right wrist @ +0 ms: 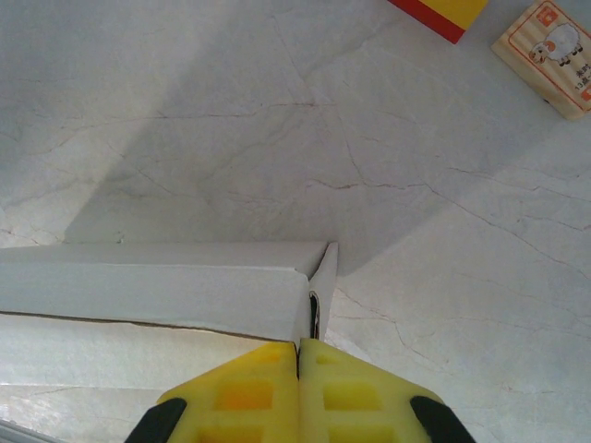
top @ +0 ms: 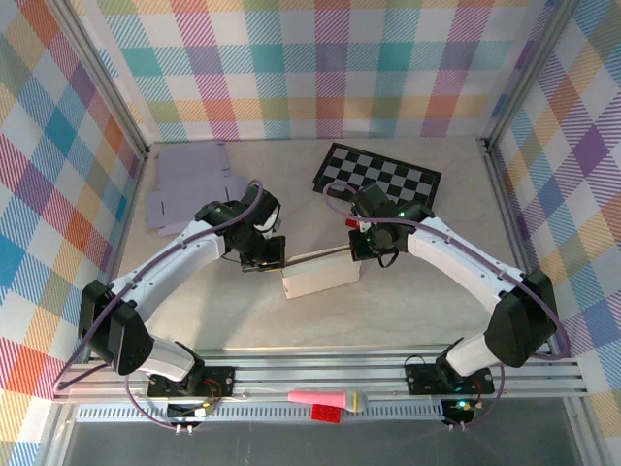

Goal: Fold the paper box

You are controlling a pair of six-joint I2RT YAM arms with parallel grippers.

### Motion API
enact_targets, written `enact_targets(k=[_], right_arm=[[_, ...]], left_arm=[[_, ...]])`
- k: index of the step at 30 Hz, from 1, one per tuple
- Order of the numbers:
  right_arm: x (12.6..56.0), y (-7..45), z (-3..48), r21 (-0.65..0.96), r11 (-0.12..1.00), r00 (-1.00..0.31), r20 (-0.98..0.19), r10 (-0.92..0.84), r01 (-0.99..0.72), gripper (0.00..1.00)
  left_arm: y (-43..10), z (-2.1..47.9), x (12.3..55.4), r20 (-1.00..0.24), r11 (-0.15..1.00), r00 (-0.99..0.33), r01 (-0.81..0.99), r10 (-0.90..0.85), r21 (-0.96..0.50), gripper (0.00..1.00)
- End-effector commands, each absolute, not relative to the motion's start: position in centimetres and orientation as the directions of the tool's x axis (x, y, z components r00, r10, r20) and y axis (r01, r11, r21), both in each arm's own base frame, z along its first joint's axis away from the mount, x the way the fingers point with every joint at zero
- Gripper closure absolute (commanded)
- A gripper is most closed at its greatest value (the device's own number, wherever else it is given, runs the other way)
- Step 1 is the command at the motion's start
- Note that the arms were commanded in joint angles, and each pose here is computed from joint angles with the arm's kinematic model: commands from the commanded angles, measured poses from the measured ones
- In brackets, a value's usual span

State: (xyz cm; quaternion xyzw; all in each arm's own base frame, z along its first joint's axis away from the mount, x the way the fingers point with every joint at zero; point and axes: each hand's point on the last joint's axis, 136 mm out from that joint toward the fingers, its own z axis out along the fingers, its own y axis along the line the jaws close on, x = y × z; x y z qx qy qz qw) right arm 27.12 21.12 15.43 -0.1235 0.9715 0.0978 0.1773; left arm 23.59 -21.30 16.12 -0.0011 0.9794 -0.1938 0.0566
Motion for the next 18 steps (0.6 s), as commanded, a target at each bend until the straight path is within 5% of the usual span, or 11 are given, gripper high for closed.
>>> enact_targets(k=[1,18], right_arm=[[26.00,21.62,14.23,0.154,0.947,-0.924,-0.310,-0.225,-0.282,1.00],[25.88,21.74,14.27,0.157,0.946,-0.923,-0.313,-0.224,-0.283,1.00]], left_arm=[[-22.49,16.90,23.34,-0.054,0.895,-0.997,-0.032,-0.063,-0.444,1.00],[-23.26,16.90,23.03,-0.048,0.882,-0.992,-0.082,-0.118,-0.464,1.00]])
